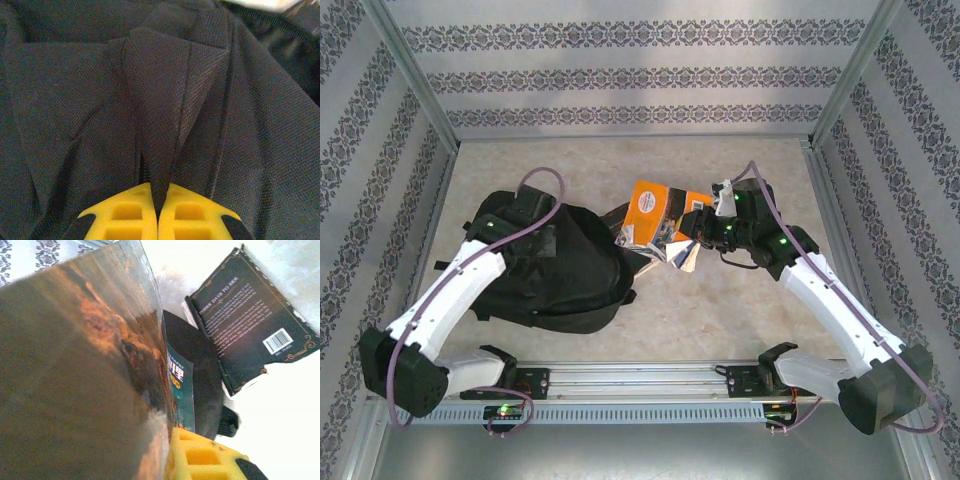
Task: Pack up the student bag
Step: Open the student bag at the middle-left of the table.
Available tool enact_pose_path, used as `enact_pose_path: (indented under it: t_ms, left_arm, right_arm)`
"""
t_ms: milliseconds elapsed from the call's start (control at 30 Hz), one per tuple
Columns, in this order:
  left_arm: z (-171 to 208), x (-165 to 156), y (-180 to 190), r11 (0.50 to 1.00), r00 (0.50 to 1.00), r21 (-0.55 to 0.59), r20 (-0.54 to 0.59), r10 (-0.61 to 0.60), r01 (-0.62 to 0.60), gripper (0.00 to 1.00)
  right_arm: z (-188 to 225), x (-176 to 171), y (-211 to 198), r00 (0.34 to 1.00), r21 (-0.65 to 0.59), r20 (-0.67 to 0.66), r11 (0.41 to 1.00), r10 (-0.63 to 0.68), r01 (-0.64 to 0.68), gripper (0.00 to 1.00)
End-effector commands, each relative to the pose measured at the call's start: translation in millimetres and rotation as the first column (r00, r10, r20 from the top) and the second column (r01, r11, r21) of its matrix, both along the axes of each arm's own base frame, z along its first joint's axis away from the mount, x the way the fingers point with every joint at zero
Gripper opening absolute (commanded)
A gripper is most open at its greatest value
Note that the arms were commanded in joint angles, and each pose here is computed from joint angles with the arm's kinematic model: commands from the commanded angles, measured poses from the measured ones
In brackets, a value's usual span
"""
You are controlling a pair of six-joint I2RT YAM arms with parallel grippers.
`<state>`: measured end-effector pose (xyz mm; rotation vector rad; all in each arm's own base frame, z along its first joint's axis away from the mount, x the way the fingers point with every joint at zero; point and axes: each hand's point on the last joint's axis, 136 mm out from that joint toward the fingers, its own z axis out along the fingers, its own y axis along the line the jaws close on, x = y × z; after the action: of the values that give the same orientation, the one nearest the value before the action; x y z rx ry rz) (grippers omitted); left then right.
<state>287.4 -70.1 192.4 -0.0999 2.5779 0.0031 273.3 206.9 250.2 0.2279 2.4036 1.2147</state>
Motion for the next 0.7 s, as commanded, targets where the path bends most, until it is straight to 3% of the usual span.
enact_pose_path:
  t_ms: [0, 133, 400, 667]
  left_arm:
    - [44.5, 6.2, -9.4, 0.992, 0.993, -0.13, 0.114, 0.006, 0.009, 0.0]
    - [59.5, 5.8, -14.9, 0.983, 0.989, -0.181, 0.148, -0.011, 0.037, 0.0]
    - [64.5, 8.9, -29.0, 0.967, 0.986, -0.243, 0.162, -0.043, 0.082, 0.0]
    - [91.3, 7.1, -23.8, 0.965, 0.972, -0.25, 0.236, -0.017, 0.078, 0.0]
  right_arm:
    - [17.6, 8.2, -4.2, 0.999, 0.009, 0.049, 1.0, -0.002, 0.002, 0.0]
    - [17.3, 8.9, 3.3, 0.999, 0.039, 0.031, 0.999, 0.017, -0.019, 0.0]
    - [28.8, -12.9, 67.8, 0.964, 0.278, -0.06, 0.932, 0.258, -0.232, 0.0]
    - [-8.1, -3.2, 49.1, 0.963, 0.324, -0.231, 0.944, 0.139, -0.059, 0.0]
